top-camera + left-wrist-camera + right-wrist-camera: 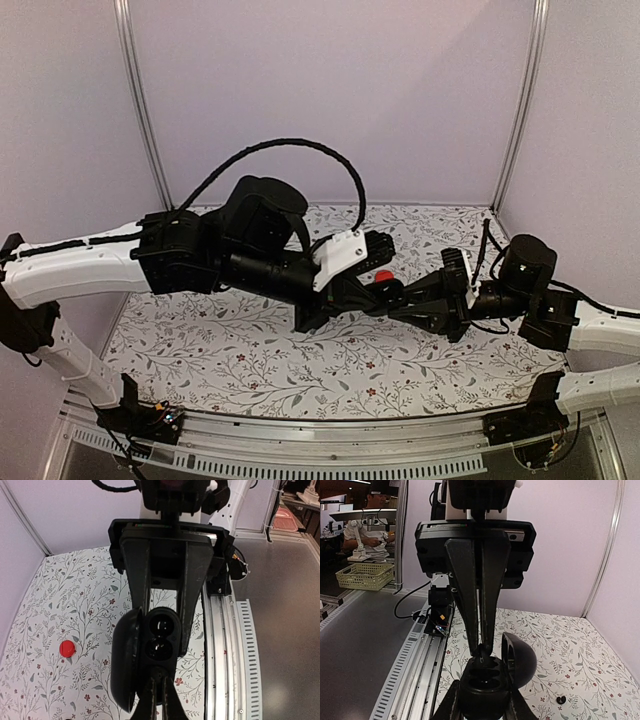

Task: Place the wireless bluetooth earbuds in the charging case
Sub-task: Insert the left earbud into the left side groove of the charging case, then open the charging case.

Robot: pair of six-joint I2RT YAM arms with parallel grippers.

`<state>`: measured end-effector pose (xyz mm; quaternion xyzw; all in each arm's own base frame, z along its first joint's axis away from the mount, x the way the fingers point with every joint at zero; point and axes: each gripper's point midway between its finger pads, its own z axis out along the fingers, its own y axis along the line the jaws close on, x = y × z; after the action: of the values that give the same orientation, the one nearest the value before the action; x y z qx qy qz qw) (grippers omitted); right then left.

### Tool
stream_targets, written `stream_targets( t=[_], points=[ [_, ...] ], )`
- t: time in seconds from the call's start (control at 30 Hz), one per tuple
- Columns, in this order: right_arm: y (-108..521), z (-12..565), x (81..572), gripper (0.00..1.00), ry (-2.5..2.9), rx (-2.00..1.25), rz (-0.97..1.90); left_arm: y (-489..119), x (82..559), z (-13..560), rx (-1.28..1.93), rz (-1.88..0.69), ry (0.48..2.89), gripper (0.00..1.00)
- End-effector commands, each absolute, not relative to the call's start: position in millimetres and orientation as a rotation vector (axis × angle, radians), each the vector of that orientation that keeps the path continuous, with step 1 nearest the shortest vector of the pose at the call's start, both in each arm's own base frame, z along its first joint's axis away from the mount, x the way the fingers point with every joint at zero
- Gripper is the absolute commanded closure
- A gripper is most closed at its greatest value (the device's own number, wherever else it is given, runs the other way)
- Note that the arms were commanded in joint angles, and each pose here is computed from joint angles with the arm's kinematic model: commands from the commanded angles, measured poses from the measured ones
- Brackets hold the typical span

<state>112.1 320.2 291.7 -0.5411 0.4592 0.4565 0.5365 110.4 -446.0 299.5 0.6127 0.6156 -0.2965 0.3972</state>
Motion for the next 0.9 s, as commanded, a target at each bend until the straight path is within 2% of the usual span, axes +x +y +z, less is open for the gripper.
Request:
stream_targets(
  t=[0.0, 0.2, 0.3, 0.4, 0.5, 0.77, 0.87],
  points=[
    [316.2, 307.9, 109.1, 1.0, 1.035, -1.256, 1.073, -454.6, 103.4, 305.0, 1.552, -0.793, 1.548, 1.0],
    [313.0, 311.8, 103.3, 1.0, 1.002, -1.262, 1.082, -454.9, 109.5, 295.9, 1.547, -0.751, 1.589, 0.99],
    [312.6, 307.0, 105.9, 1.0, 1.021, -1.255, 1.072, -450.2, 112.0, 307.0, 1.52, -0.738, 1.58, 0.9],
    [313.2, 304.1, 107.5, 1.0, 1.04, -1.249, 1.076, -444.3, 110.6, 323.7, 1.499, -0.748, 1.533, 0.74],
    [314.1, 302.9, 108.6, 1.0, 1.048, -1.247, 1.079, -439.0, 110.6, 334.2, 1.48, -0.745, 1.498, 0.68],
    [316.1, 300.8, 111.0, 1.0, 1.07, -1.238, 1.088, -419.3, 102.0, 362.5, 1.447, -0.776, 1.391, 0.65],
    [315.6, 301.9, 111.1, 1.0, 1.073, -1.23, 1.093, -405.4, 116.5, 373.2, 1.347, -0.772, 1.407, 0.62]
  ],
)
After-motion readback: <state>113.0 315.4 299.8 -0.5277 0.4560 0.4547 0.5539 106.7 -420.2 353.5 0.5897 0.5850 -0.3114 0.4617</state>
